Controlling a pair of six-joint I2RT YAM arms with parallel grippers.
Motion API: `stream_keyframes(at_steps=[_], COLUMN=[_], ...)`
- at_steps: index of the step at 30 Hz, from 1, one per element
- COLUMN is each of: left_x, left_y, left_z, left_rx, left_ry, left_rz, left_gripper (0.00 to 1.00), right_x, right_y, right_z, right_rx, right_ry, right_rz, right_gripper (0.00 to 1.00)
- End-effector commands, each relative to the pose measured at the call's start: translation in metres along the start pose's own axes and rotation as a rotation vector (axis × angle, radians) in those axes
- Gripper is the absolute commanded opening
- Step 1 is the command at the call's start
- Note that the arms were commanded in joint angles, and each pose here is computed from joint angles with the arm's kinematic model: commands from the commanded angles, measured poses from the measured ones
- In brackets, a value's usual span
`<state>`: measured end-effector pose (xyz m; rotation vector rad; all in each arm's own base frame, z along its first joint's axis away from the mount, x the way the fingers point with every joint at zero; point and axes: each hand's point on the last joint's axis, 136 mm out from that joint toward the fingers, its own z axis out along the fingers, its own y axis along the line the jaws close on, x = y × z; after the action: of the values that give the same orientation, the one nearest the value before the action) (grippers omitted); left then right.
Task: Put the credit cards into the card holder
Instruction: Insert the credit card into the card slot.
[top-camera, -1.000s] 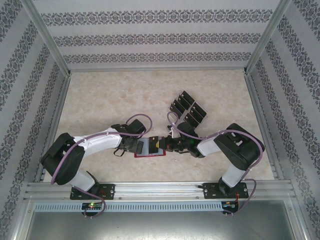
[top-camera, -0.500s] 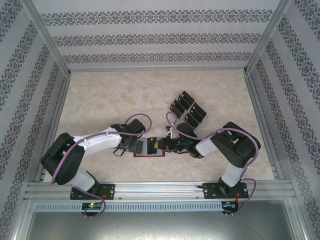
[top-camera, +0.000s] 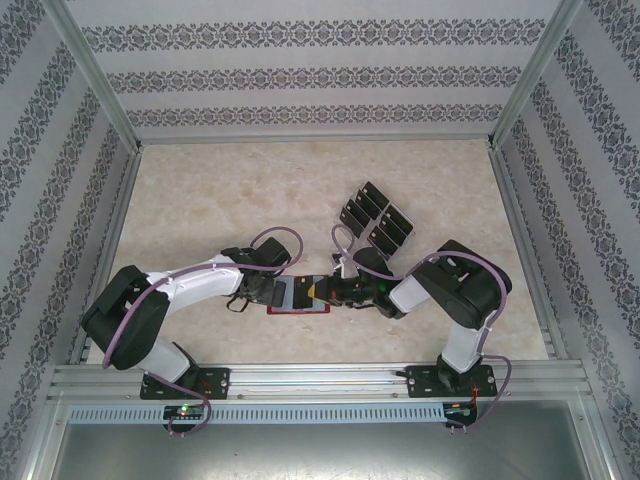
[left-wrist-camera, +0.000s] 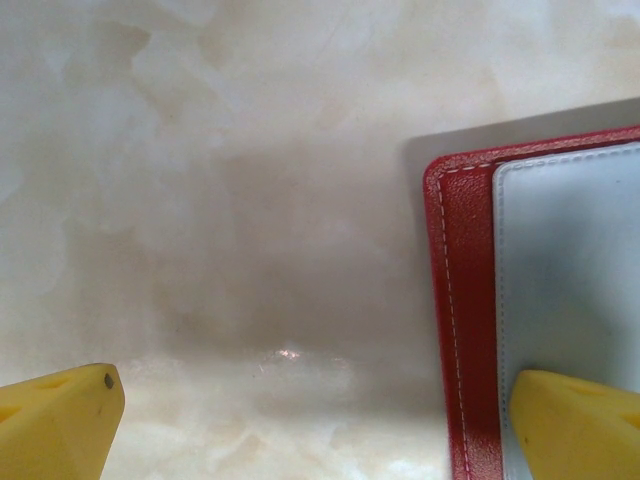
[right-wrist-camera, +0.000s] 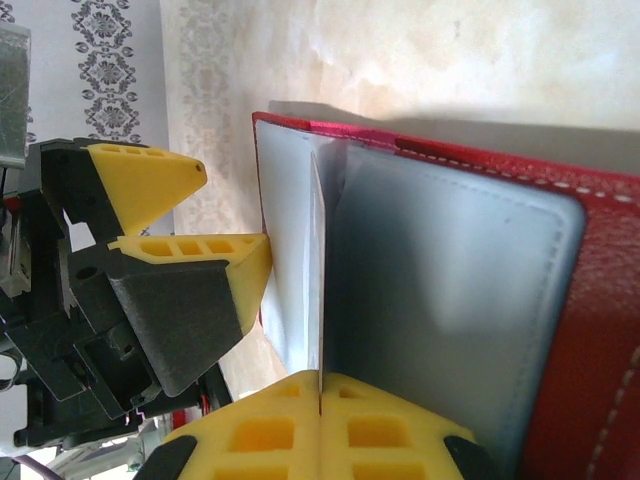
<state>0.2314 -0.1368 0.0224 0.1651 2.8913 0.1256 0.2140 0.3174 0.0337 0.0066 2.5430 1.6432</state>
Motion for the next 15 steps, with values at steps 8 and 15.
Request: stream_keyframes(at_steps=[8,15], left_x=[0.0267,0.0270], left_y=[0.0241,0.0239], left_z=[0.0102,0.0104], left_rx=[-0.098,-0.097], left_ry=[0.100,0.102], left_rz=[0.034,0.033], left_gripper=[1.00,1.00], right_x=[0.0051,0.0014], right_y=[-0.0121,-0.0103], right_z=[-0.0002,0.0051], right_rx=[0.022,0.010], right_ry=[-0.007,-0.006], right_rz=[0.005,0.008], right_gripper=[0.00,0.00])
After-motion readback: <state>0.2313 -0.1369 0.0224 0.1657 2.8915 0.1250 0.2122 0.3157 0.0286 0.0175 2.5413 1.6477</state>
